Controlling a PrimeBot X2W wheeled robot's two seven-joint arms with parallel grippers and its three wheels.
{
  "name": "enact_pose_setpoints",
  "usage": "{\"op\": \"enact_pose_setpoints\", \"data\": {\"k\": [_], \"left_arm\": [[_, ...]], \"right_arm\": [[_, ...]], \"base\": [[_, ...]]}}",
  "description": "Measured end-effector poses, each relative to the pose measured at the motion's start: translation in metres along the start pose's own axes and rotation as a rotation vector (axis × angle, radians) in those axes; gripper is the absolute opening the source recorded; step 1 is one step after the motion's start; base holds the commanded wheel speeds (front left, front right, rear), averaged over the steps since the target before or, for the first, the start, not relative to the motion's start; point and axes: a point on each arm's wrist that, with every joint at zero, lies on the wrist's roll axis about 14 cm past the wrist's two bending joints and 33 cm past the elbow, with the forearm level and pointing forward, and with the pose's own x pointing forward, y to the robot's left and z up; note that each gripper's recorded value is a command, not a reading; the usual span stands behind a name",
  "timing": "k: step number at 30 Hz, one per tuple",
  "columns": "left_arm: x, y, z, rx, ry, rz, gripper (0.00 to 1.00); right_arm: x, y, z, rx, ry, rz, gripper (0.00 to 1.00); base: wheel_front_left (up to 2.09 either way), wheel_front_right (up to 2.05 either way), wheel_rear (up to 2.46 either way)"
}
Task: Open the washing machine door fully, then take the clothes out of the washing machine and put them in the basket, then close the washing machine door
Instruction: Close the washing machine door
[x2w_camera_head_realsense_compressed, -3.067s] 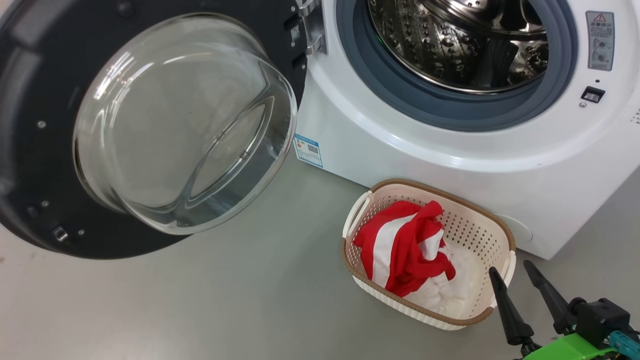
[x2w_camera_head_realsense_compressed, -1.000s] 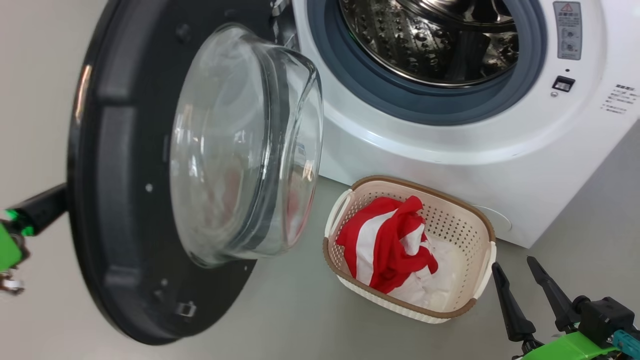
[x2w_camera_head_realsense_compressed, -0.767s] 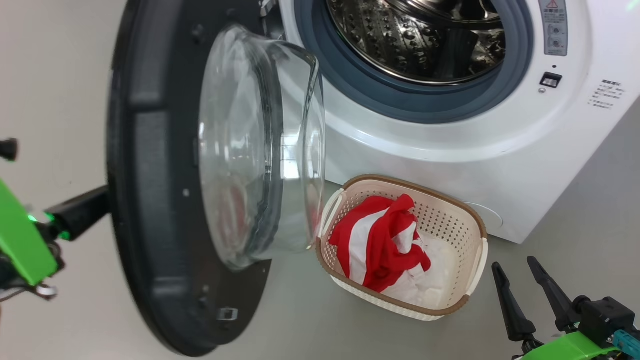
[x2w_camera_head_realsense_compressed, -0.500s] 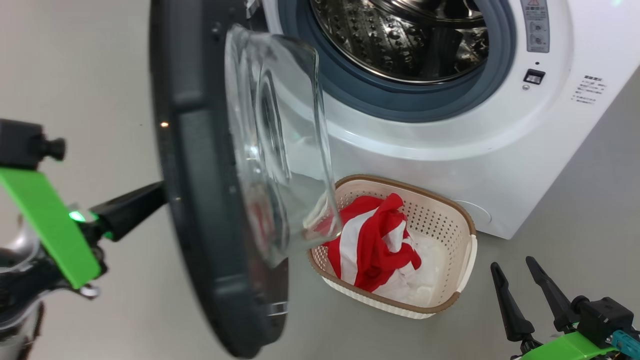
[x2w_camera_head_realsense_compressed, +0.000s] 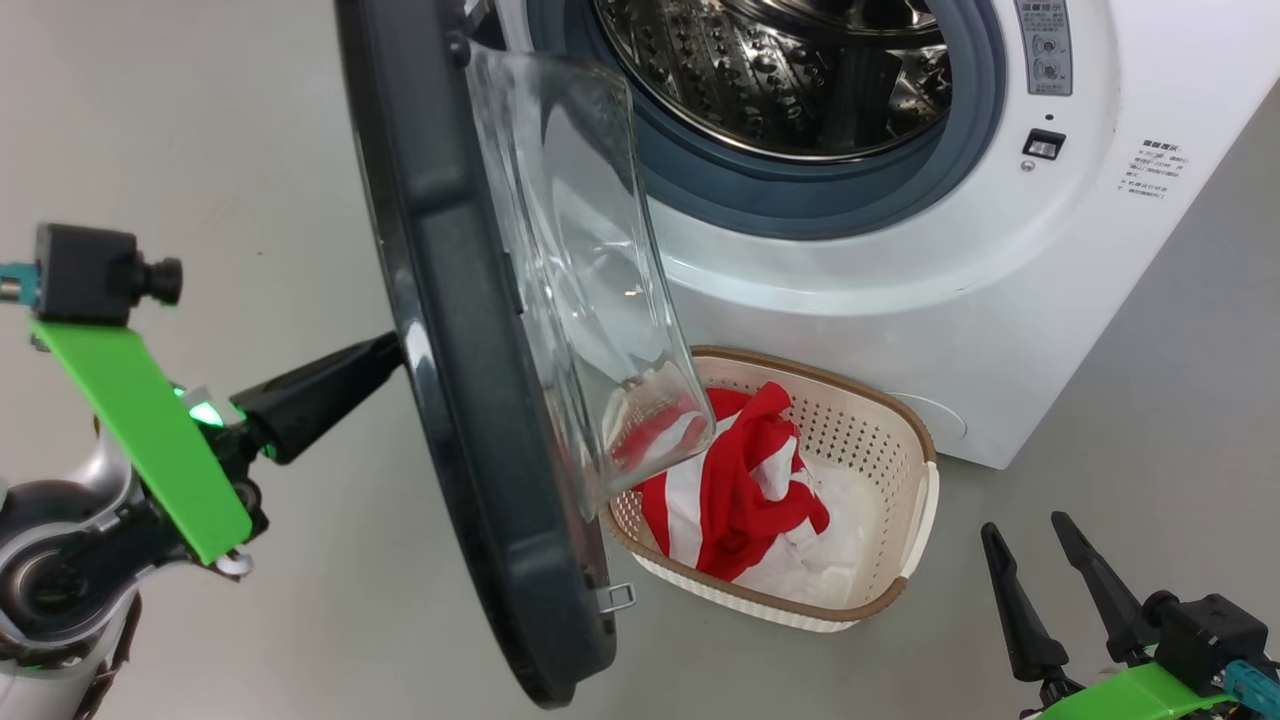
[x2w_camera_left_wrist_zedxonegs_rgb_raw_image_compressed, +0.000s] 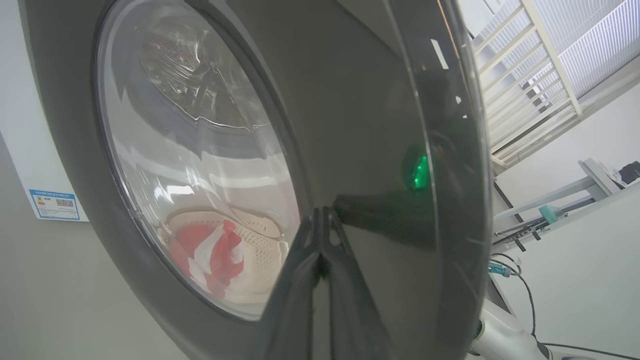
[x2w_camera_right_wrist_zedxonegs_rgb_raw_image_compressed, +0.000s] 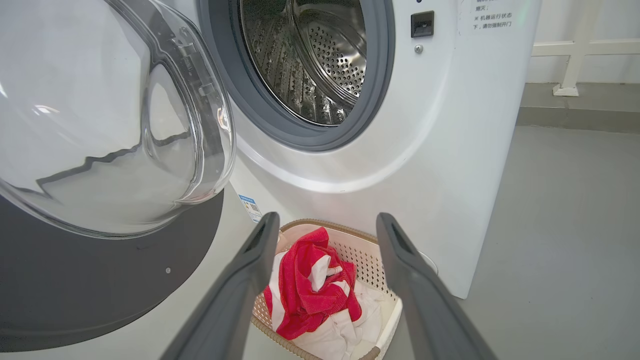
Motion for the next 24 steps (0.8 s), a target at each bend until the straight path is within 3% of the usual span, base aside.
{"op": "enact_pose_setpoints", "data": {"k": [17,18,20,22,23,24], "left_arm": [[-0.053,0.062,-0.03,-0.119,-0.155,0.217,0.0],[-0.056,0.067,-0.034,-0.124,-0.163,0.236,0.03],[-0.063,0.075,-0.043,-0.145,-0.178,0.269,0.21],[-0.071,0.085,-0.055,-0.164,-0.188,0.31,0.25],[-0.074,0.09,-0.062,-0.176,-0.188,0.329,0.36],[-0.078,0.094,-0.069,-0.19,-0.193,0.348,0.42]], "right_arm": [[0.002,0.017,0.01,-0.018,-0.024,0.048,1.0],[0.002,0.018,0.011,-0.019,-0.025,0.05,1.0],[0.002,0.019,0.011,-0.02,-0.026,0.053,1.0],[0.002,0.02,0.012,-0.022,-0.028,0.056,1.0],[0.002,0.021,0.012,-0.022,-0.028,0.058,1.0],[0.002,0.022,0.012,-0.023,-0.028,0.06,1.0]], "base": [[0.0,0.0,0.0],[0.0,0.0,0.0],[0.0,0.0,0.0],[0.0,0.0,0.0],[0.0,0.0,0.0],[0.0,0.0,0.0]]}}
